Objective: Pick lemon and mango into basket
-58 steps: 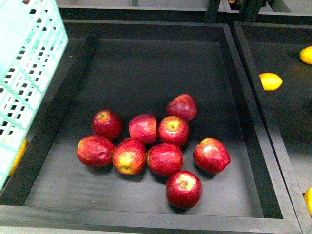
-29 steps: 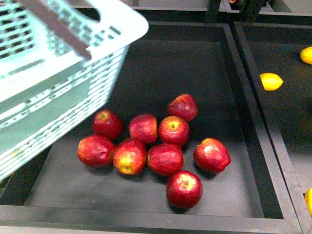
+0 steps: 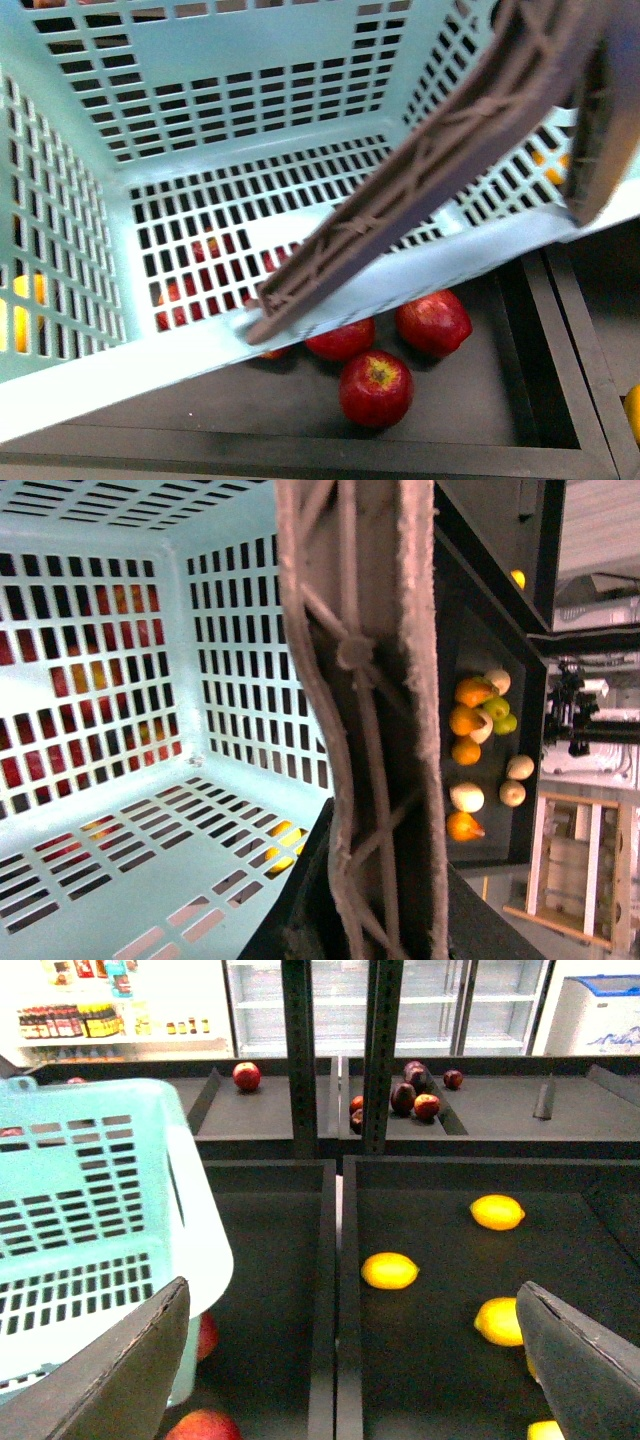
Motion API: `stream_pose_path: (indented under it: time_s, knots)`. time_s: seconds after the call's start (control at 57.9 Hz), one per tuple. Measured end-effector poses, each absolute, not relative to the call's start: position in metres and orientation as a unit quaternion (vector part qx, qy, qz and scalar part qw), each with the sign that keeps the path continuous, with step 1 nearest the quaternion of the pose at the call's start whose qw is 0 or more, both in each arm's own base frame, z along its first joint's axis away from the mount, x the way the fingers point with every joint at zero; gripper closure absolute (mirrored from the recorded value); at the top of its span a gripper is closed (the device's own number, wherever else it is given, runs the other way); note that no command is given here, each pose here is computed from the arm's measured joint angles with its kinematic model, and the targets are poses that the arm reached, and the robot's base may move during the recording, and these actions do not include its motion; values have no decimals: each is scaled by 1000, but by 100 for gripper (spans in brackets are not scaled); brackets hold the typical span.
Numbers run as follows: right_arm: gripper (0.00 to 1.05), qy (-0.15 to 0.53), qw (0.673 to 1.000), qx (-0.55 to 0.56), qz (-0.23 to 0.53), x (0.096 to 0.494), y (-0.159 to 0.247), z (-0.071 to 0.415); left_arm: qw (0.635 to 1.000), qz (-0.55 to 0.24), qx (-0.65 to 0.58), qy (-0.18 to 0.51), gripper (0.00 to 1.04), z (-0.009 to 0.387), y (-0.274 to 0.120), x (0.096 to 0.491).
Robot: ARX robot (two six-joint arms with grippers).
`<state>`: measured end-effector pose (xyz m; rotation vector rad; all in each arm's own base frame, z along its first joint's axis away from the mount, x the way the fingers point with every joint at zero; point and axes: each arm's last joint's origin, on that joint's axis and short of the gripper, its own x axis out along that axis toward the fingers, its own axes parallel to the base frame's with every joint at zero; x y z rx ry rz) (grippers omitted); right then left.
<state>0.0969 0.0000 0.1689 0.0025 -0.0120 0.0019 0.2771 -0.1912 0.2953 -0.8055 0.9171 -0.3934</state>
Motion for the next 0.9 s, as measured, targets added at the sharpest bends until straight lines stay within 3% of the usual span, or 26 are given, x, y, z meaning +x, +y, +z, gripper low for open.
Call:
stream_pose_path:
  time_s: [0.19,0.536,0.622,0.691,0.899]
  knots:
    - [9,-6,1000,1,1,97,0,169,790,-219,-362,442,98,297,-205,267]
    - [9,-6,1000,2,1,97,0,169,799,-210,-358,435,98,297,-202,269]
    - [9,118,990,66,-36,98,-1,168,799,-211,-359,435,98,297,-202,269]
    - [9,222,964,130,-67,101,-4,163,798,-212,-359,436,98,297,-202,269]
    - [9,238,940,205,-134,115,-22,158,796,-215,-359,438,98,297,-203,269]
